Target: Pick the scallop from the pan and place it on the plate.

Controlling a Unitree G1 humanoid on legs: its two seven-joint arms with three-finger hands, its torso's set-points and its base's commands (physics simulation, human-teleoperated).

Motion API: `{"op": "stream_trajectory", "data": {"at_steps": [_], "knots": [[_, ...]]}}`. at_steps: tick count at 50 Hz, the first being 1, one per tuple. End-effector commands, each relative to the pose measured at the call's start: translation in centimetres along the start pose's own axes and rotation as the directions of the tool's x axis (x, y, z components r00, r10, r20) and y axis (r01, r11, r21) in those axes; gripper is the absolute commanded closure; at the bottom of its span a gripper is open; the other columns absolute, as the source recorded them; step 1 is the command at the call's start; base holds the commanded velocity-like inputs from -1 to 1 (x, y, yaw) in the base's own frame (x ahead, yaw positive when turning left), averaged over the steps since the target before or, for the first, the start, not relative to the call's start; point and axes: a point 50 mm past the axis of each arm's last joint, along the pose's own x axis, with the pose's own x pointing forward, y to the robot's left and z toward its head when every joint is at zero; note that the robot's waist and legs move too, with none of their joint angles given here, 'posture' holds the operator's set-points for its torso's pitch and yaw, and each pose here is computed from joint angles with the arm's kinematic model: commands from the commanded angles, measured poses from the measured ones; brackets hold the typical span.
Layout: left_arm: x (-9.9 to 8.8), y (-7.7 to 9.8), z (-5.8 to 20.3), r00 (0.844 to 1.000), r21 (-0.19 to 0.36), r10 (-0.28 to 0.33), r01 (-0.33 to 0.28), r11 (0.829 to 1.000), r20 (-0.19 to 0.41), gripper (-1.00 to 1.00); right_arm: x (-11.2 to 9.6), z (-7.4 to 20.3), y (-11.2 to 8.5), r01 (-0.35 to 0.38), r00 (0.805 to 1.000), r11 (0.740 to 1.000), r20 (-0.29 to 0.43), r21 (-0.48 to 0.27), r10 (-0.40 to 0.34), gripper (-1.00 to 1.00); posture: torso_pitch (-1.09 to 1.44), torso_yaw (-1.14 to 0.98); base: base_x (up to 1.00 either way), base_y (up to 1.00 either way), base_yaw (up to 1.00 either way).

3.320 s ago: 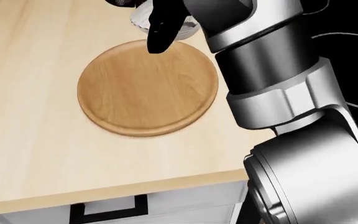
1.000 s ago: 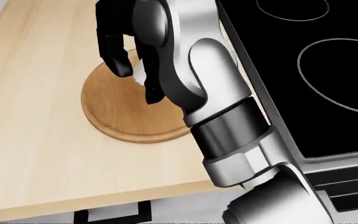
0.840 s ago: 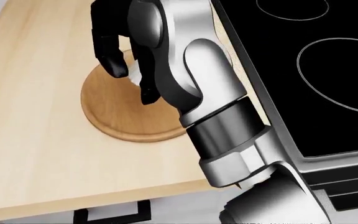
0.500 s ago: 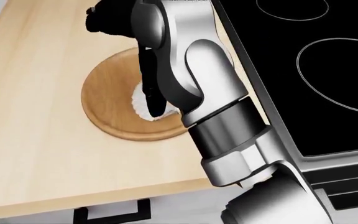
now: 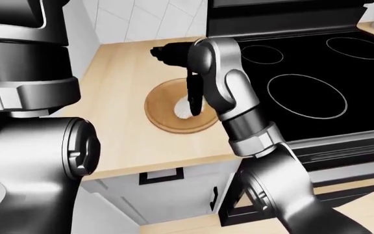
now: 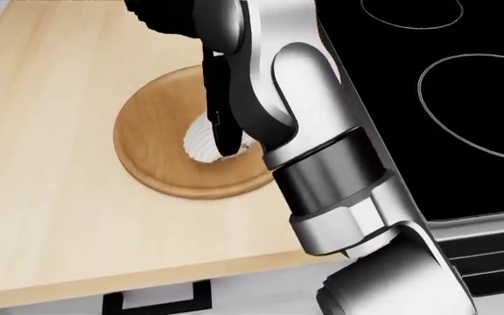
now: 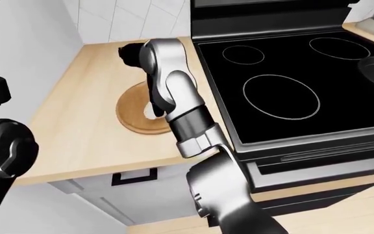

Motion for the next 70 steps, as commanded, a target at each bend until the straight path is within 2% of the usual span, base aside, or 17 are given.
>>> {"op": "stream_trajectory", "data": {"at_steps": [1, 20, 29, 34, 36, 39, 44, 48, 52, 57, 61, 62, 64, 66, 70], "knots": [[-0.7, 0.5, 2.1, 0.995, -0.001, 0.019, -0.019, 1.000, 0.095, -1.00, -1.2, 0.6, -1.9, 0.083, 0.996, 0.996, 0.017, -0.018, -0.083, -1.00, 0.00, 0.00, 0.00, 0.00, 0.00], [-0.7, 1.1, 2.4, 0.995, 0.003, 0.026, -0.027, 1.000, 0.096, -1.00, -1.5, -0.8, -3.0, 0.118, 0.993, 0.989, -0.005, 0.093, -0.118, -1.00, 0.00, 0.00, 0.00, 0.00, 0.00], [-0.7, 0.9, 2.3, 0.995, -0.002, 0.023, -0.023, 1.000, 0.096, -1.00, -1.8, -2.4, -4.3, 0.179, 0.984, 0.968, -0.030, 0.176, -0.177, -1.00, 0.00, 0.00, 0.00, 0.00, 0.00], [-0.7, 1.0, 2.3, 0.995, -0.002, 0.026, -0.026, 1.000, 0.094, -1.00, -2.2, -3.6, -5.2, 0.222, 0.975, 0.946, -0.052, 0.235, -0.215, -1.00, 0.00, 0.00, 0.00, 0.00, 0.00], [-0.7, 0.9, 2.3, 0.995, -0.001, 0.025, -0.025, 1.000, 0.095, -1.00, -2.2, -3.8, -5.5, 0.233, 0.972, 0.931, -0.055, 0.282, -0.226, -1.00, 0.00, 0.00, 0.00, 0.00, 0.00], [-0.7, 0.9, 2.4, 0.995, 0.000, 0.025, -0.025, 1.000, 0.097, -1.00, -2.3, -4.4, -5.9, 0.250, 0.968, 0.924, -0.065, 0.290, -0.242, -1.00, 0.00, 0.00, 0.00, 0.00, 0.00], [-0.6, 0.9, 1.9, 0.996, 0.001, 0.025, -0.025, 1.000, 0.090, -1.00, -2.8, -5.6, -6.7, 0.316, 0.948, 0.882, -0.087, 0.349, -0.305, -1.00, 0.00, 0.00, 0.00, 0.00, 0.00], [-0.7, 0.8, 1.7, 0.996, 0.003, 0.022, -0.023, 1.000, 0.088, -1.00, -2.9, -6.2, -7.0, 0.340, 0.940, 0.866, -0.099, 0.366, -0.327, -1.00, 0.00, 0.00, 0.00, 0.00, 0.00], [-0.7, 0.9, 1.7, 0.996, 0.004, 0.024, -0.024, 1.000, 0.087, -1.00, -3.3, -6.8, -7.6, 0.374, 0.926, 0.838, -0.111, 0.396, -0.361, -1.00, 0.00, 0.00, 0.00, 0.00, 0.00], [-0.7, 1.0, 1.8, 0.996, 0.004, 0.027, -0.027, 1.000, 0.090, -1.00, -4.2, -7.6, -8.8, 0.424, 0.902, 0.785, -0.134, 0.451, -0.410, -1.00, 0.00, 0.00, 0.00, 0.00, 0.00], [-0.7, 1.2, 2.0, 0.995, 0.001, 0.030, -0.030, 1.000, 0.094, -1.00, -5.0, -8.3, -9.7, 0.466, 0.877, 0.721, -0.155, 0.514, -0.456, -1.00, 0.00, 0.00, 0.00, 0.00, 0.00], [-0.7, 1.2, 2.0, 0.995, 0.001, 0.030, -0.030, 1.000, 0.094, -1.00, -5.1, -8.4, -9.8, 0.465, 0.876, 0.714, -0.158, 0.524, -0.455, -1.00, 0.00, 0.00, 0.00, 0.00, 0.00], [-0.7, 1.2, 2.0, 0.995, -0.001, 0.030, -0.030, 1.000, 0.094, -1.00, -5.5, -9.0, -10.0, 0.469, 0.871, 0.677, -0.169, 0.568, -0.461, -1.00, 0.00, 0.00, 0.00, 0.00, 0.00], [-0.7, 1.2, 2.1, 0.995, -0.002, 0.032, -0.032, 0.999, 0.097, -1.00, -5.7, -9.3, -10.1, 0.472, 0.869, 0.668, -0.174, 0.575, -0.464, -1.00, 0.00, 0.00, 0.00, 0.00, 0.00], [-0.8, 1.2, 2.3, 0.995, -0.003, 0.030, -0.030, 1.000, 0.098, -1.00, -6.1, -10.0, -10.3, 0.471, 0.863, 0.616, -0.185, 0.632, -0.470, -1.00, 0.00, 0.00, 0.00, 0.00, 0.00]]}}
